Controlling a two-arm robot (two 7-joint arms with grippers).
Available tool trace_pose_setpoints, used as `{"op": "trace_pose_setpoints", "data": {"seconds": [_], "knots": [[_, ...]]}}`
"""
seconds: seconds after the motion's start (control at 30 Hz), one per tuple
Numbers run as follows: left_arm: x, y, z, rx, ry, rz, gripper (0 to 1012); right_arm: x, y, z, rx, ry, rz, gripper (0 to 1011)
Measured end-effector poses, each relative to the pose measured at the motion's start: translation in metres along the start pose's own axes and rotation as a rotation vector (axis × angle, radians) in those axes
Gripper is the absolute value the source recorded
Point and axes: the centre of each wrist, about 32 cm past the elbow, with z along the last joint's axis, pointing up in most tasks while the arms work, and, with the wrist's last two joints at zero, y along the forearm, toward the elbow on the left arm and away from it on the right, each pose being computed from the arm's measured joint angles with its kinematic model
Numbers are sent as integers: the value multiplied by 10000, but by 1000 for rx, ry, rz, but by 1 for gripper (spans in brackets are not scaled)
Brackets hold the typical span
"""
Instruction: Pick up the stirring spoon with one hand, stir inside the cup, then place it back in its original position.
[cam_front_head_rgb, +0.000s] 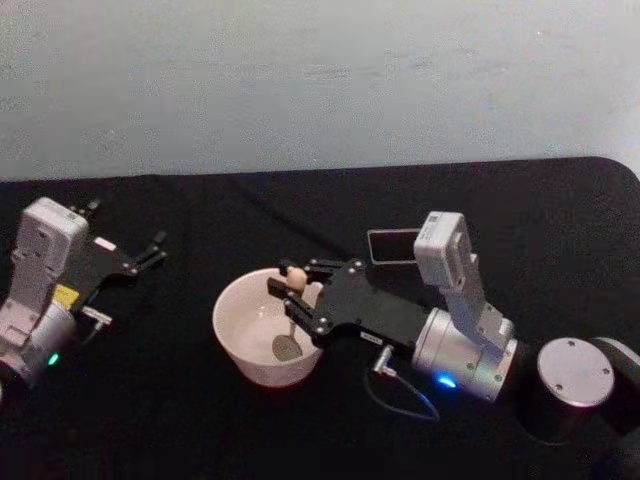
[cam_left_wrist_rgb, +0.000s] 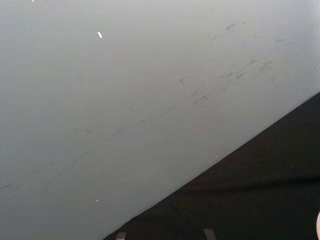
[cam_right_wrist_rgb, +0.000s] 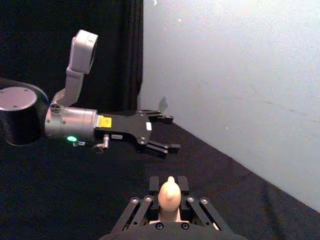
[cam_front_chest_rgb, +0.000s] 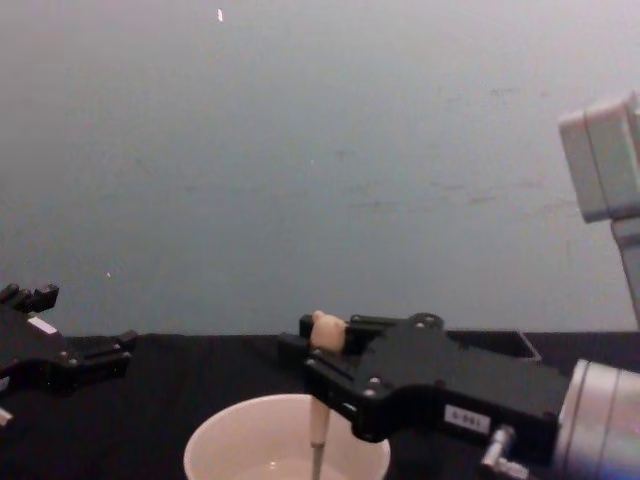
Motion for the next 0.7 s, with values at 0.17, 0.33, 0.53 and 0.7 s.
{"op": "trace_pose_setpoints", "data": {"seconds": [0.17, 0.33, 0.53, 0.7], "knots": [[0, 0, 0, 0, 0, 0, 1001, -43, 112, 9, 13, 13, 6, 214], [0, 0, 0, 0, 0, 0, 1001, -38, 216, 7, 19, 20, -5, 214], [0, 0, 0, 0, 0, 0, 1001, 21, 326, -10, 17, 14, -40, 214], [0, 0, 0, 0, 0, 0, 1001, 78, 353, -18, 13, 8, -69, 214]]}}
